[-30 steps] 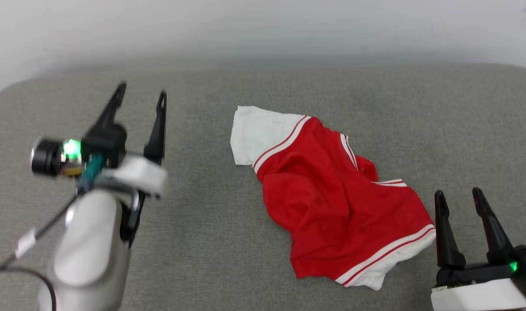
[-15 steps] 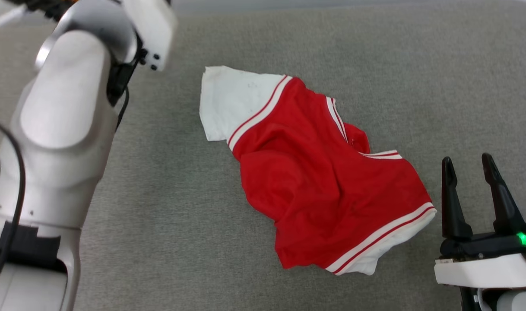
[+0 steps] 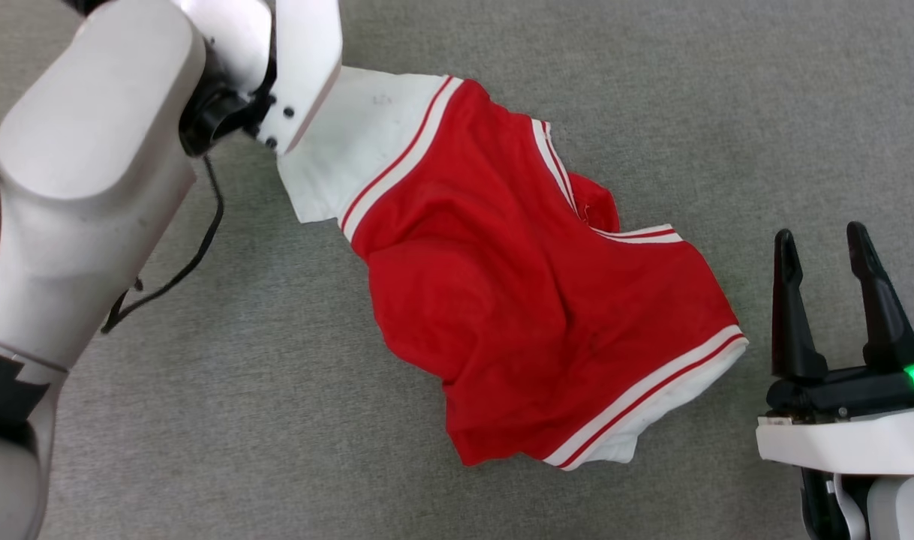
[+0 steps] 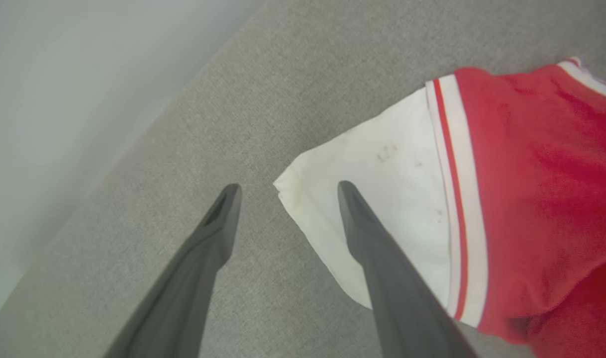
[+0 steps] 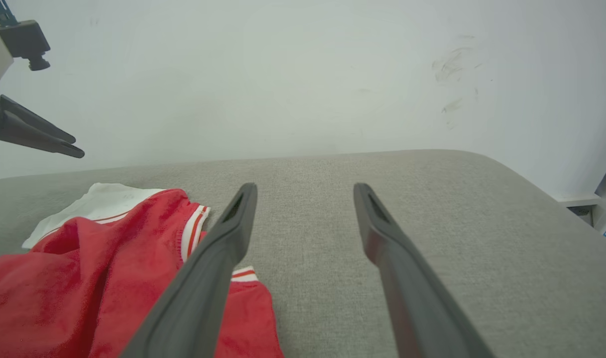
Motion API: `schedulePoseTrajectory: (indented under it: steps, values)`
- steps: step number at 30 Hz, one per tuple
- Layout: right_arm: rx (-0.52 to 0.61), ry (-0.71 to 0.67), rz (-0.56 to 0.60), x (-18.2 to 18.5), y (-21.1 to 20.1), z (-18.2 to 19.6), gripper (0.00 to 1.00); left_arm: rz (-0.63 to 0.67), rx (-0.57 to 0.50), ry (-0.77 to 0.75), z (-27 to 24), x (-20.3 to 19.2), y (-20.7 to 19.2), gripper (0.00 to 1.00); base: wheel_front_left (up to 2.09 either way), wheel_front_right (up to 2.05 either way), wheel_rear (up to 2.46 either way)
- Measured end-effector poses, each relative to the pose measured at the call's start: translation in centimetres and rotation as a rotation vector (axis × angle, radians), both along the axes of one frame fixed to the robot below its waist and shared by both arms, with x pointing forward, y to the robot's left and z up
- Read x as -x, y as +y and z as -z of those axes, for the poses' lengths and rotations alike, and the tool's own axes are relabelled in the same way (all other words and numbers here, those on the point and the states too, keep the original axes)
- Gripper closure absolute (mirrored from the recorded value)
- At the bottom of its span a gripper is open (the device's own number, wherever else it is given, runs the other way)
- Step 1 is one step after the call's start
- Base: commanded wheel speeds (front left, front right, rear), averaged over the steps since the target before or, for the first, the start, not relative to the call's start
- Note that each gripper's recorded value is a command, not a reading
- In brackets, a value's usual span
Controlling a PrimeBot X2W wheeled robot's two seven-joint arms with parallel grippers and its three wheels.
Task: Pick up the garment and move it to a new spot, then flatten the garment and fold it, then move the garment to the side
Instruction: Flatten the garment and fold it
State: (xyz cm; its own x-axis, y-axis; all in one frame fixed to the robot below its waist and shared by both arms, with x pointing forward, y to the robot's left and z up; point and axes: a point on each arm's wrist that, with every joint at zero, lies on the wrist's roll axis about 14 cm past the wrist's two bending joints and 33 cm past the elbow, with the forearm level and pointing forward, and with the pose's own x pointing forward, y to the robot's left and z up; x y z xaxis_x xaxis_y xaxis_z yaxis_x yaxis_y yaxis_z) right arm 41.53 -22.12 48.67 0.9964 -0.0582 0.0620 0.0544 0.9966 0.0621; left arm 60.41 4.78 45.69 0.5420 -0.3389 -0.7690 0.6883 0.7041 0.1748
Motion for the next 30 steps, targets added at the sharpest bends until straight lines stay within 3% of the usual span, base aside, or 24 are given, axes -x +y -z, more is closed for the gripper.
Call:
schedulePoseTrajectory:
  steps: [8, 14, 15, 16, 21, 30]
  values:
    - [0.01, 0.013, 0.028, -0.3, -1.0, 0.5, 0.0, 0.051, -0.15, 0.259, 6.6, 3.3, 1.4, 0.0, 0.0, 0.0, 0.0]
    - [0.011, 0.024, 0.033, -0.5, -1.2, 0.9, 0.0, 0.088, -0.173, 0.312, 8.7, 4.4, 1.1, 0.0, 0.0, 0.0, 0.0]
    - [0.01, 0.026, 0.033, -0.5, -1.2, 1.0, 0.0, 0.094, -0.172, 0.314, 8.9, 4.5, 1.0, 0.18, 0.0, 0.0, 0.0]
    - [0.008, 0.026, 0.033, -0.5, -1.2, 1.0, 0.0, 0.101, -0.176, 0.315, 9.0, 4.7, 1.0, 1.0, 0.0, 0.0, 0.0]
    - [0.006, 0.019, 0.028, -0.6, -1.1, 0.8, 0.0, 0.13, -0.14, 0.29, 8.7, 5.2, 0.5, 1.0, 0.0, 0.0, 0.0]
    - [0.007, -0.006, -0.008, 0.8, 0.3, -0.5, 0.0, 0.172, 0.005, 0.051, 2.1, 6.0, 1.1, 1.0, 0.0, 0.0, 0.0]
